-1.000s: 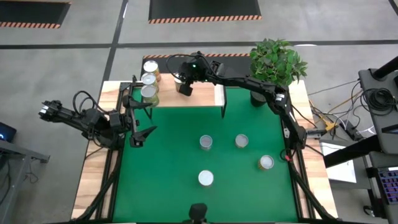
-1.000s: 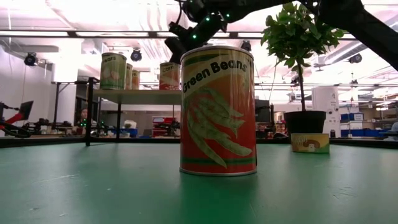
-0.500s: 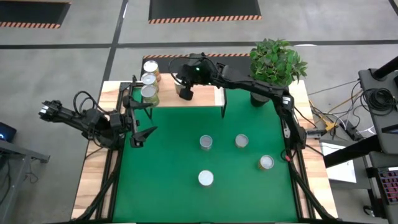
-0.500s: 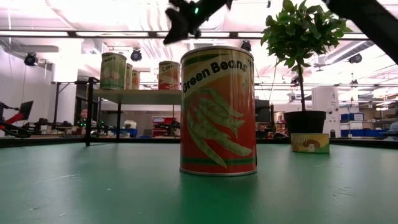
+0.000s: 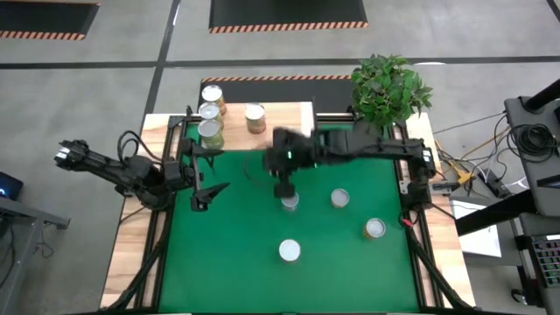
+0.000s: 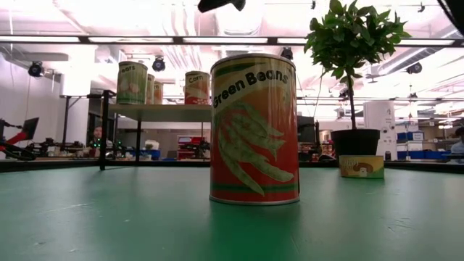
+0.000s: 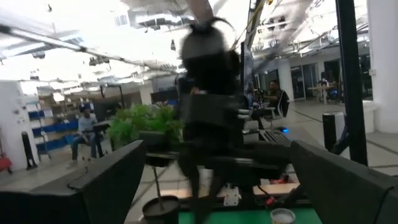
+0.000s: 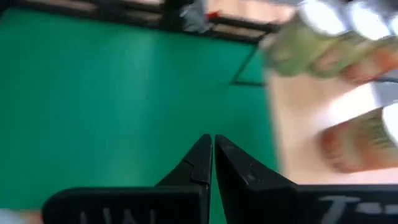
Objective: Pick and place cans onto a shelf
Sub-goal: Put the green bean can on the shelf
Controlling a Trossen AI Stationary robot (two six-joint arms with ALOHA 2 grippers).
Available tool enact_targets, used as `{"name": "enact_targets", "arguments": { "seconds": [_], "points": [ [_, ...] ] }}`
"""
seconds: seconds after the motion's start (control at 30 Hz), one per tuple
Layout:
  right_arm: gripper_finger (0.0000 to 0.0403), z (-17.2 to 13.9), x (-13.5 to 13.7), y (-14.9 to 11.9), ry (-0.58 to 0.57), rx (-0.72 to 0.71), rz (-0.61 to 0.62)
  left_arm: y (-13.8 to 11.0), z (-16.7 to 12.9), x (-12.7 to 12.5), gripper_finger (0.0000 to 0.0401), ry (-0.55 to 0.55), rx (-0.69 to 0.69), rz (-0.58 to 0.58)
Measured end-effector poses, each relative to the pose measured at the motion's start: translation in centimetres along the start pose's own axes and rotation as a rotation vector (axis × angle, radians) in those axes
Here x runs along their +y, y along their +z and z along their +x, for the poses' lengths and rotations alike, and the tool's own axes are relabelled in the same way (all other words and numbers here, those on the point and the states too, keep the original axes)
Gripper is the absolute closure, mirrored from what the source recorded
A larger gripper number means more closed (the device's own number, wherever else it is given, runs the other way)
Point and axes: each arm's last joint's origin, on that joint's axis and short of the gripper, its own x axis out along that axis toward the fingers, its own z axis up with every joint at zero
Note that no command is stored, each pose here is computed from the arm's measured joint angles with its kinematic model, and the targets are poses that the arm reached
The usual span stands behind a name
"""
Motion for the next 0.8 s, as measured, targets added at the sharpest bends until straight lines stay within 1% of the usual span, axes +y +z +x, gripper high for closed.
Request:
{"name": "enact_targets", "arguments": {
  "seconds": [0.07, 0.13, 0.3, 0.43, 0.53, 0.73, 0.8],
  "points": [
    [0.0394, 0.2, 2.2, -0.6, 0.024, 0.025, -0.007, 0.0, 0.2, -0.2, 0.0021, -0.008, 0.02, -0.008],
    [0.0394, 0.5, 4.4, -1.4, 0.022, 0.058, -0.015, -0.2, 0.4, -0.4, 0.0021, -0.019, 0.046, -0.014],
    [0.0394, 0.8, 9.7, -4.5, -0.003, 0.15, -0.029, -0.3, 0.6, -1.0, 0.0021, -0.046, 0.06, -0.033],
    [0.0394, 0.9, 13.5, -7.3, 0.024, 0.174, -0.014, -0.9, 1.0, -1.7, 0.0021, -0.063, 0.085, -0.05],
    [0.0394, 0.8, 15.9, -9.3, 0.051, 0.181, -0.011, -1.6, 1.5, -2.3, 0.0021, -0.071, 0.119, -0.084],
    [0.0394, -0.3, 19.5, -12.7, 0.023, 0.164, -0.035, -3.6, 2.5, -4.1, 0.0021, -0.107, 0.21, -0.154],
    [0.0394, -0.6, 20.5, -13.6, 0.029, 0.155, -0.018, -4.2, 2.6, -5.1, 0.0021, -0.135, 0.242, -0.162]
  ]
}}
